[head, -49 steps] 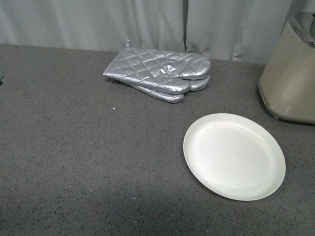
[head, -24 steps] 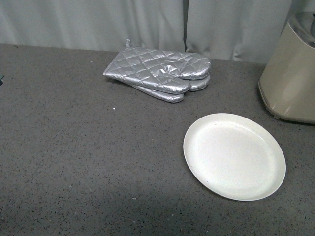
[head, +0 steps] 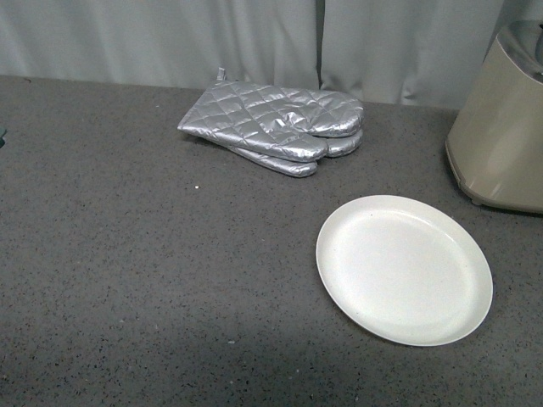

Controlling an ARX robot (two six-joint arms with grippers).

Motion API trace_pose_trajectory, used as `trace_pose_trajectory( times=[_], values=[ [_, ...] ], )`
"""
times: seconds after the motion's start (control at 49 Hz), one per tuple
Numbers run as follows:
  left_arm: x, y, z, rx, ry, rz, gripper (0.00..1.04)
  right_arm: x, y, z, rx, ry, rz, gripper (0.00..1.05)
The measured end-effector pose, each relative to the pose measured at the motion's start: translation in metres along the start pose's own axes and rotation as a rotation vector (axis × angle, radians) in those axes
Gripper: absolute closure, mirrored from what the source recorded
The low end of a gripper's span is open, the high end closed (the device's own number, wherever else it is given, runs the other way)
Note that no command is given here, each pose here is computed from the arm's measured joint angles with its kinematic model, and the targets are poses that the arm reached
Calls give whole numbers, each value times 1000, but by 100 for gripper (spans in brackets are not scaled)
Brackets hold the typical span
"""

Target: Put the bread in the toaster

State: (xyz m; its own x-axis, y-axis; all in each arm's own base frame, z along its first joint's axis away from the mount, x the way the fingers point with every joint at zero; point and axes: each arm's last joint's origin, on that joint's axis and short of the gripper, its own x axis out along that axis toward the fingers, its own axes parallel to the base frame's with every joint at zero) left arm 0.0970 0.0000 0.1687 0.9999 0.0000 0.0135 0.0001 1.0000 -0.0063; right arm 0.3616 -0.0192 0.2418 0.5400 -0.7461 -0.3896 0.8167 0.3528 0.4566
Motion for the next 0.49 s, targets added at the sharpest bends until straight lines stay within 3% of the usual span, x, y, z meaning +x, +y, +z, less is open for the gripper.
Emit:
trace_pose_trajectory(
  times=[0.49],
  values=[
    [0, 0, 0, 0, 0, 0, 7, -2, 12, -8, 29, 42, -55, 103]
  ],
)
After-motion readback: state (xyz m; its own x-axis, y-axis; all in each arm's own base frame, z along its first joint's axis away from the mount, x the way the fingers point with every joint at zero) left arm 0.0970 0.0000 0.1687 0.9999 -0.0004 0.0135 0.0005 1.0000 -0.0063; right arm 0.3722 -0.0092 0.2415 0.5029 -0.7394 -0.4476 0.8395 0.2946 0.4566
